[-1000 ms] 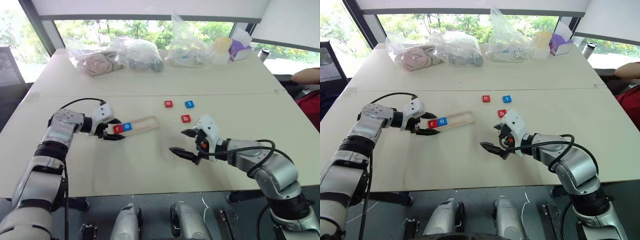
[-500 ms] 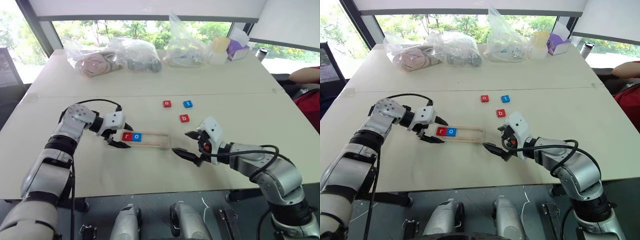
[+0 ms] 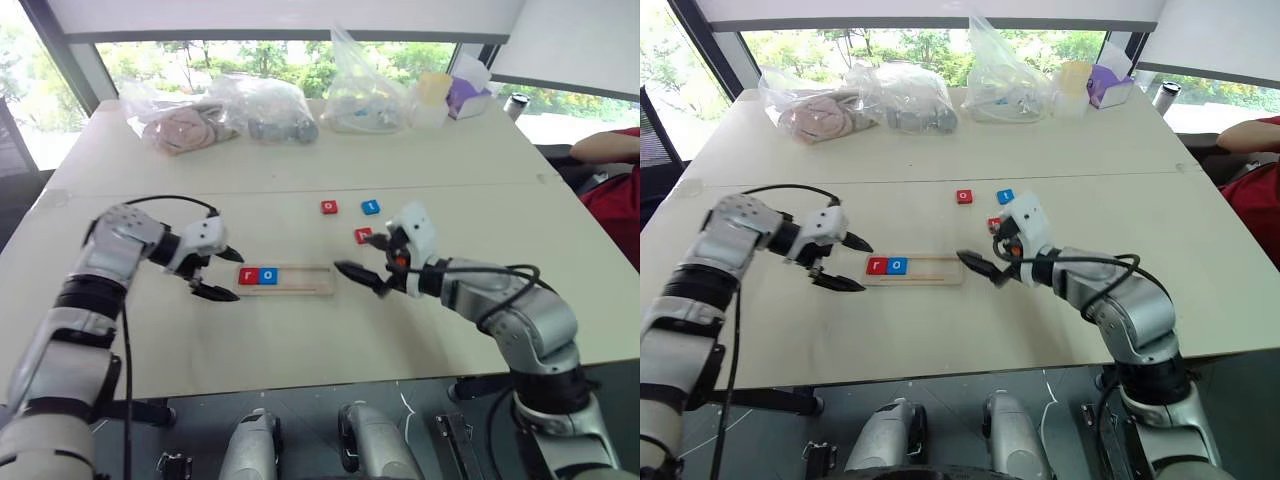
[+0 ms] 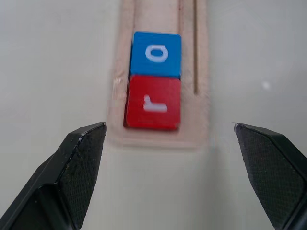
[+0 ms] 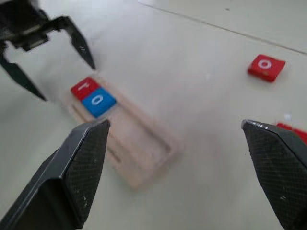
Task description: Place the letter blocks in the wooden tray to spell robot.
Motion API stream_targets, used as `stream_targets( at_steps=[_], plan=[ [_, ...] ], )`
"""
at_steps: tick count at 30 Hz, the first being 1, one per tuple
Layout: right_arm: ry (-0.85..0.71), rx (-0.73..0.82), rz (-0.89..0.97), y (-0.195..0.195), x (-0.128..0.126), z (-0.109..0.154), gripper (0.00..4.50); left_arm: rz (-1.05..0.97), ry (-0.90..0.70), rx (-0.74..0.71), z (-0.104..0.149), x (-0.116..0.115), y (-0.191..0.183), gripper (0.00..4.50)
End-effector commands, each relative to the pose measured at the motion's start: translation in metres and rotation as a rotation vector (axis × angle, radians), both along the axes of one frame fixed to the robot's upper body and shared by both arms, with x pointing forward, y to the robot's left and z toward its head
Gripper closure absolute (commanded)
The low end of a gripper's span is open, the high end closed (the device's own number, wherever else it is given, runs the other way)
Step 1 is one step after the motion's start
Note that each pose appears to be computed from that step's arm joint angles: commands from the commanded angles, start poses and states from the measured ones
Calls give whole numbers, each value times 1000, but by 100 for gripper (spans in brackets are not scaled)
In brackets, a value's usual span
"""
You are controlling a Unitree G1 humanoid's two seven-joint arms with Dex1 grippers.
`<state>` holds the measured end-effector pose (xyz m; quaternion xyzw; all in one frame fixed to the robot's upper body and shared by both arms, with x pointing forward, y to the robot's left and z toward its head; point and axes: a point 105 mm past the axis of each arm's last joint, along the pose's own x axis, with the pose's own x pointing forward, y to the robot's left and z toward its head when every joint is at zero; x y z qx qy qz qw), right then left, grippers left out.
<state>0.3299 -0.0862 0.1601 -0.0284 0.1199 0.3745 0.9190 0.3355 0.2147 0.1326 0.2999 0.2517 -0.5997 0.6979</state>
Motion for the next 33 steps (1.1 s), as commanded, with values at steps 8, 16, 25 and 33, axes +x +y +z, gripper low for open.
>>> stream_targets(
  at_steps=[8,16,25,33],
  plan=[
    [45,-106,-476,-27,84,-31,0,173,-25,-343,100,-28,-4,2],
    [91,-155,-551,-29,87,-47,0,266,-49,-410,97,-46,-13,2],
    [121,-169,-505,-9,76,-59,331,311,-54,-390,83,-46,-12,0],
    [79,-100,-613,-30,55,-23,331,228,-32,-378,77,-50,-30,0]
  ],
)
